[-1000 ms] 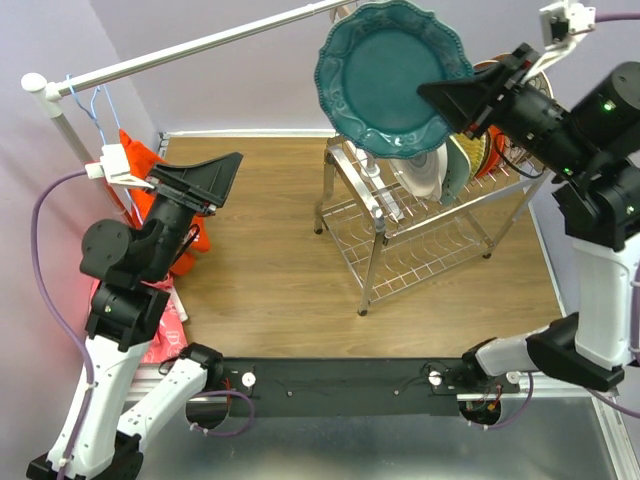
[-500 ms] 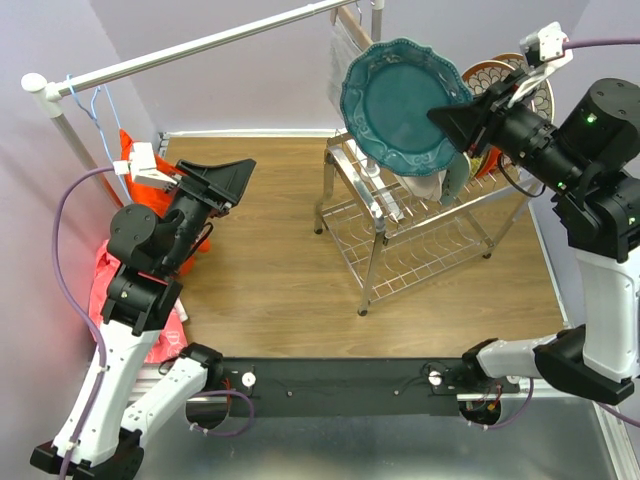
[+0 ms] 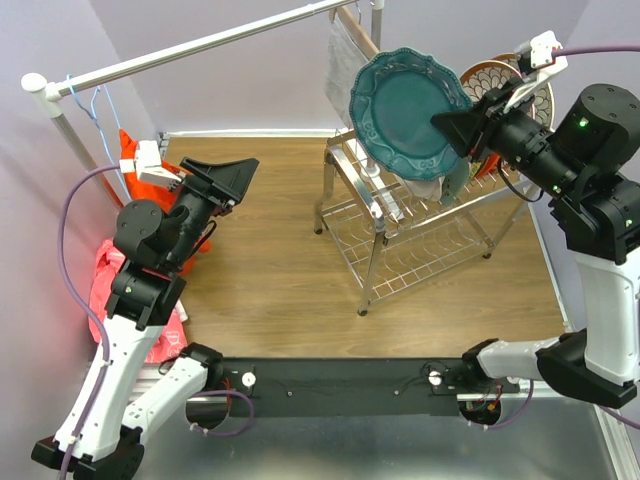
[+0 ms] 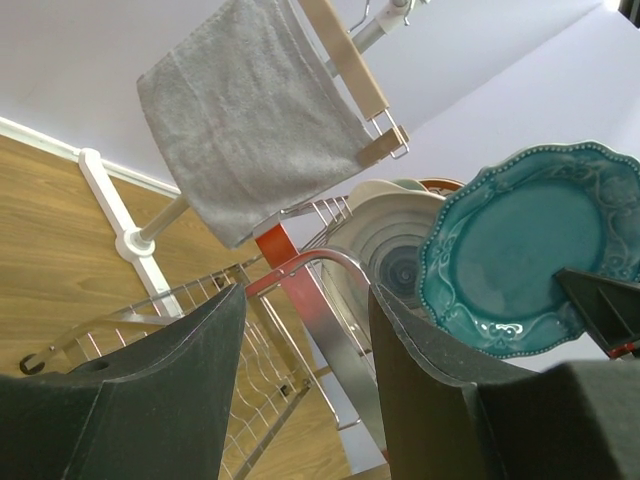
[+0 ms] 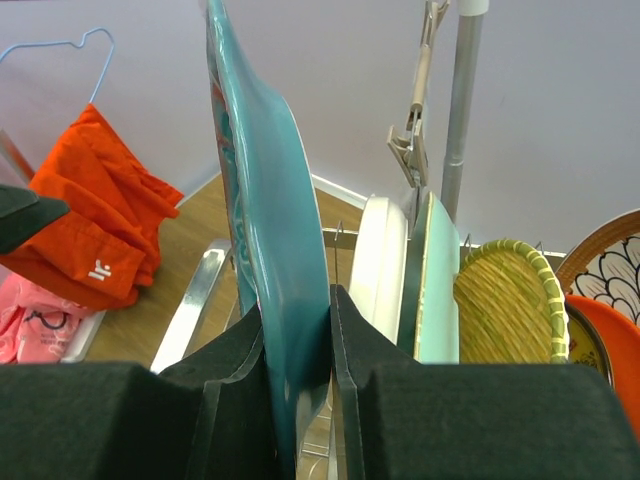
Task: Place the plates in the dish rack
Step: Pass the plate from the right arm to the left
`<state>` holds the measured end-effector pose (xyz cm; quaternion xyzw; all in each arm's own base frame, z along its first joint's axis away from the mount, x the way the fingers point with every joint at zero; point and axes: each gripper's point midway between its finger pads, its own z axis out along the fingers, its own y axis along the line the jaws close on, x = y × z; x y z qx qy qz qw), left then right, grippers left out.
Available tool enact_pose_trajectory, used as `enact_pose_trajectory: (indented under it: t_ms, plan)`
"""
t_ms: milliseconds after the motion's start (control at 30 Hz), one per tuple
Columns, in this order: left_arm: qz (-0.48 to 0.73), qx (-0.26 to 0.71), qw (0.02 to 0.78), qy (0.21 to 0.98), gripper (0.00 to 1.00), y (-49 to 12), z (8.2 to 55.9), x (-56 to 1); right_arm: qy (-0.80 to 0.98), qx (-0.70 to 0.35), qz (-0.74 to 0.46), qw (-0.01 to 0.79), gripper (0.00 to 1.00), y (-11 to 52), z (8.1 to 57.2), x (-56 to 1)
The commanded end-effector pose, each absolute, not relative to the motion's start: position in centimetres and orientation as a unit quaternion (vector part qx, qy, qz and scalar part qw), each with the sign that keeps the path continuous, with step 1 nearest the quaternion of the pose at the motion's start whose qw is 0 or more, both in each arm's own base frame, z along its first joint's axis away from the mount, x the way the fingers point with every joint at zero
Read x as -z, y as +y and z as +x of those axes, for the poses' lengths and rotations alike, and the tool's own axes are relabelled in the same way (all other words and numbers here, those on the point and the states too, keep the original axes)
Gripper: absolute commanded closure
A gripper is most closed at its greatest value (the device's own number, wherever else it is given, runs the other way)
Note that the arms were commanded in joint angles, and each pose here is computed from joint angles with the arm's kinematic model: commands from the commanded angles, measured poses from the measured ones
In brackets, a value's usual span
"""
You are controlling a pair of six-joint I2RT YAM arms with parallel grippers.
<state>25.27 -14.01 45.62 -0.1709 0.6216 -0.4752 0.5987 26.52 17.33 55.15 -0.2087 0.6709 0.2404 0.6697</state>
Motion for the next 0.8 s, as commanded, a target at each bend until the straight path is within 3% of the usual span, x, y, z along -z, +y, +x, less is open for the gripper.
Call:
enact_pose_trajectory:
  t_ms: [0,767]
  plan:
    - [-0.194,0.464,0.607,0.616,0.39,-13.2,25.7,-45.4,0.608,-0.239,-0.19,0.732,0.99,16.0,25.2,-60.0]
    - [-0.2,0.46,0.607,0.617,0.39,-13.1,26.4,-43.9,0.617,-0.204,-0.263,0.713,1.0,17.2,26.3,-58.7]
